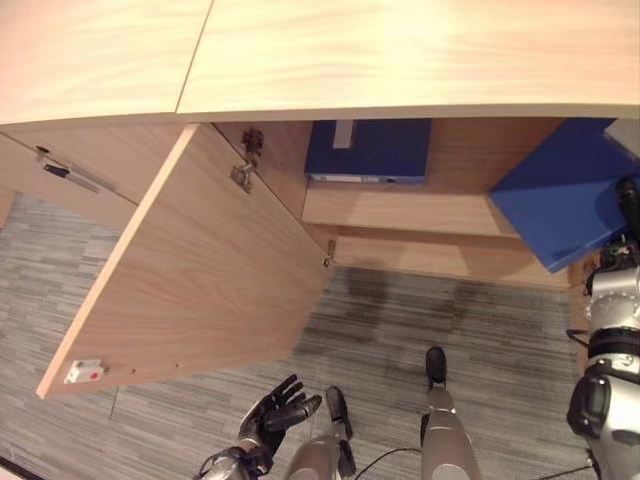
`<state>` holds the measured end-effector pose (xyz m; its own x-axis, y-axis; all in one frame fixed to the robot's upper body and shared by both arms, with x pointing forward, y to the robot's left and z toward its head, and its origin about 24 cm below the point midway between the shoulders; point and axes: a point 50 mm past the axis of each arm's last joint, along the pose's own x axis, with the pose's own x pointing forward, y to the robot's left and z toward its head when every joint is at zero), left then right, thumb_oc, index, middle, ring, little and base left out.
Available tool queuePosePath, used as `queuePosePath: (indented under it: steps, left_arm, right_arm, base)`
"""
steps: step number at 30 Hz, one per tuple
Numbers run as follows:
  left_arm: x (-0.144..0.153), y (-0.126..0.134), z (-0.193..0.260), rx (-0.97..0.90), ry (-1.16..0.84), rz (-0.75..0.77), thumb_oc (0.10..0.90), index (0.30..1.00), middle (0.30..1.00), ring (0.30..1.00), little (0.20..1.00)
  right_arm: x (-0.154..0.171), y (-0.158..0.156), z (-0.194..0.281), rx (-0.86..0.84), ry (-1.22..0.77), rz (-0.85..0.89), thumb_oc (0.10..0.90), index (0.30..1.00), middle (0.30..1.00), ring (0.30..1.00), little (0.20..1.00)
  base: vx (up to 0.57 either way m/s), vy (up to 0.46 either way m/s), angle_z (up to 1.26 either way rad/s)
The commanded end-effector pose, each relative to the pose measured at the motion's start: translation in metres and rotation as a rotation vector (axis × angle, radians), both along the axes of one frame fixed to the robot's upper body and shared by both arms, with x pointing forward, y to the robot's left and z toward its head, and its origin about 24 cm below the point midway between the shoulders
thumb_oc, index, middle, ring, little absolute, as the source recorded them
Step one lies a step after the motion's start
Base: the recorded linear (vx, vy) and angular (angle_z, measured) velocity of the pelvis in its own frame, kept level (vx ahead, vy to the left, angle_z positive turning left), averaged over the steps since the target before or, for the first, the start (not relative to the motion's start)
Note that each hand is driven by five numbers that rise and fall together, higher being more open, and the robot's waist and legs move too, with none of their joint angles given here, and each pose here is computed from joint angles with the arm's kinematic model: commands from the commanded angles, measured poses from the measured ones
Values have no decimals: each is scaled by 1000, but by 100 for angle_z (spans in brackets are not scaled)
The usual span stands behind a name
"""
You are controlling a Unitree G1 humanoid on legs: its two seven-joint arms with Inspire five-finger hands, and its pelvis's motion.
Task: Put the empty folder in the office cabinet
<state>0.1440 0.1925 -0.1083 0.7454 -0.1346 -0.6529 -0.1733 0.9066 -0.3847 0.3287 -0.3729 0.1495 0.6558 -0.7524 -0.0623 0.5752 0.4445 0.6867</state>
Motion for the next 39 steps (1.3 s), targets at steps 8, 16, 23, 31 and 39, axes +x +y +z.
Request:
queuePosePath:
  steps: [8,16,23,31,39]
  left_arm:
    - [-19,35,-8,39,70,180,800,900,900,900,900]
    - [-25,36,-16,1,117,236,800,900,900,900,900]
    - [-48,40,-30,58,224,256,800,900,900,900,900]
    - [-59,37,-40,126,305,199,800,900,900,900,900]
    - [-34,47,-30,174,227,171,800,900,900,900,900]
  right_arm:
    - [2,8,76,-187,-255,-43,400,300,300,300,300]
    - [8,19,100,-197,-328,-33,400,300,300,300,300]
    - [17,31,95,-171,-325,0,400,300,300,300,300]
    - [19,37,87,-106,-333,-3,400,300,300,300,300]
    - [18,46,88,-59,-387,5,400,300,300,300,300]
  base:
    - [23,-180,-2]
    - [-9,-41,-6]
    - [90,71,-38]
    - [106,133,-31]
    - [84,142,-6]
